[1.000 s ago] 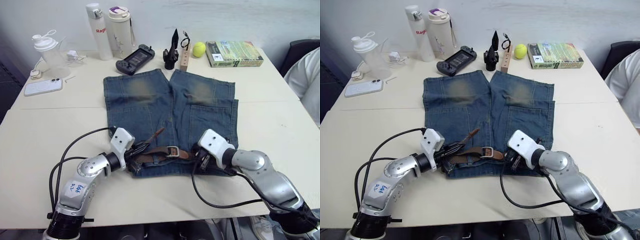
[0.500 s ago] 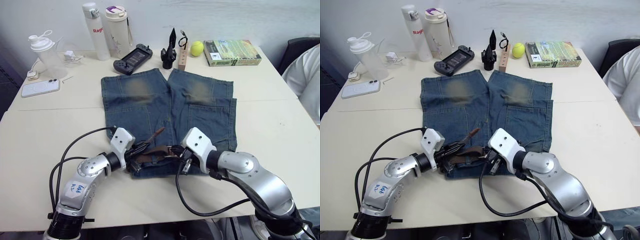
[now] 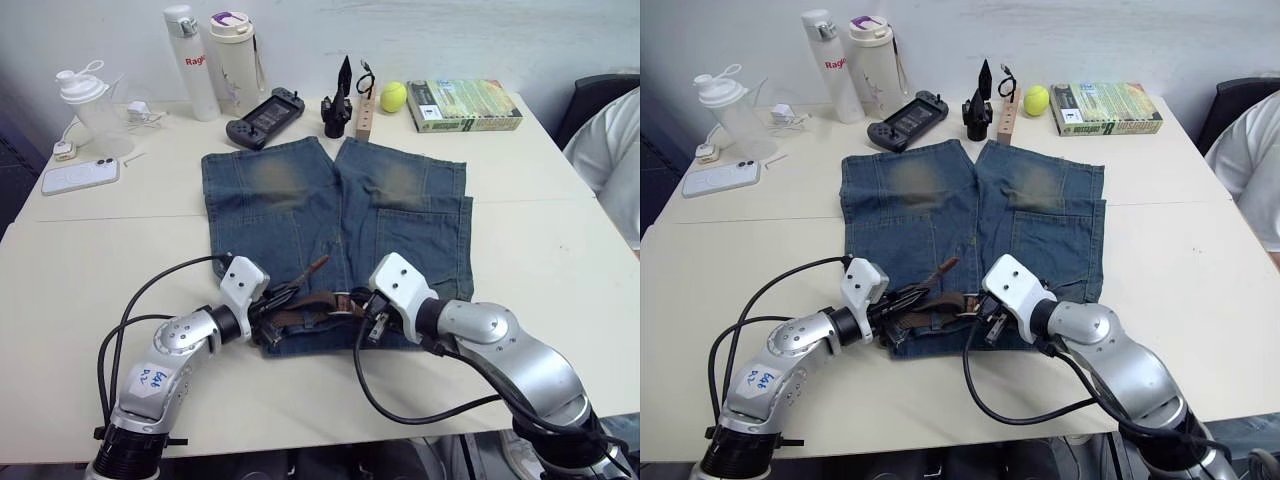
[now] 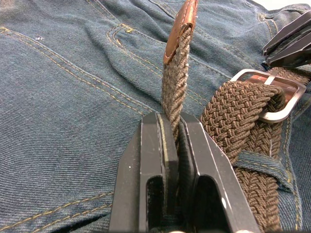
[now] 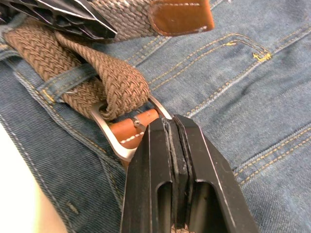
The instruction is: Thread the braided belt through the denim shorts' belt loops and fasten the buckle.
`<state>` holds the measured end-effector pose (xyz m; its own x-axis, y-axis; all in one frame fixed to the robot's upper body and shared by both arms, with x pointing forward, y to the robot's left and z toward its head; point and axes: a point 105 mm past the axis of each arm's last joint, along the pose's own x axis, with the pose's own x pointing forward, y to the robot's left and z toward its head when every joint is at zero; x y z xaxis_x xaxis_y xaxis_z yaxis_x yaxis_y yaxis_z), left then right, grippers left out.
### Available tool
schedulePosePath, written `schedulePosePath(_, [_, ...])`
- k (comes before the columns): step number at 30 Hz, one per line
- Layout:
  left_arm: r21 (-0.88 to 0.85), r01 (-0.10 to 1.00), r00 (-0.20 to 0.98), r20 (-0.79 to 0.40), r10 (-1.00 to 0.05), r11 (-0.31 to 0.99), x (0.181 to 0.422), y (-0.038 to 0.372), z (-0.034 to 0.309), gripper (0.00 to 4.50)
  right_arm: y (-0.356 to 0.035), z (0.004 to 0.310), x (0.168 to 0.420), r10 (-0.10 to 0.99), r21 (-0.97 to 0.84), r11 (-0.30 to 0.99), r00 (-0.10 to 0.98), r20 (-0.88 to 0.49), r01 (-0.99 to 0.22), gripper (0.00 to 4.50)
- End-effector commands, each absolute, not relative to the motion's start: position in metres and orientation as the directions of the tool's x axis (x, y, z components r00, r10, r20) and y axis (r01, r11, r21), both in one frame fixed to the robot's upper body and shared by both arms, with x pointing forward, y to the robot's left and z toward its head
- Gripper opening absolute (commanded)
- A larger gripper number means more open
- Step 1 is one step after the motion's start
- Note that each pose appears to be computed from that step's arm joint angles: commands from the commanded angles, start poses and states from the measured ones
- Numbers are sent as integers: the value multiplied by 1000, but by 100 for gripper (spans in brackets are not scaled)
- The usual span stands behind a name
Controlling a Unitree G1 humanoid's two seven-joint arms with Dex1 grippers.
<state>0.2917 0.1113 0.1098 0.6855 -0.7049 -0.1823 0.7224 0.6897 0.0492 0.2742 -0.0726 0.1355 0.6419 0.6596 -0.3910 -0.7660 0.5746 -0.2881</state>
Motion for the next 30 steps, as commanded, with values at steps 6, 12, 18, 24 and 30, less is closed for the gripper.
schedulePosePath(6, [50, 735, 672, -187, -717, 676, 288, 108, 109, 0, -69, 137, 272, 666, -312, 563, 644, -376, -765, 6])
schedulePosePath(12, [52, 735, 672, -187, -716, 676, 288, 108, 109, 0, -59, 135, 270, 685, -306, 544, 624, -377, -781, 6])
schedulePosePath(18, [53, 734, 673, -187, -715, 677, 289, 108, 108, 0, -49, 135, 269, 705, -319, 508, 599, -380, -800, 6])
schedulePosePath(24, [56, 734, 673, -188, -715, 677, 289, 107, 108, 0, -46, 129, 269, 707, -311, 495, 584, -399, -811, 6])
schedulePosePath(30, [90, 720, 689, -215, -692, 688, 288, 122, 105, 0, -63, 146, 278, 683, -329, 547, 638, -356, -769, 6])
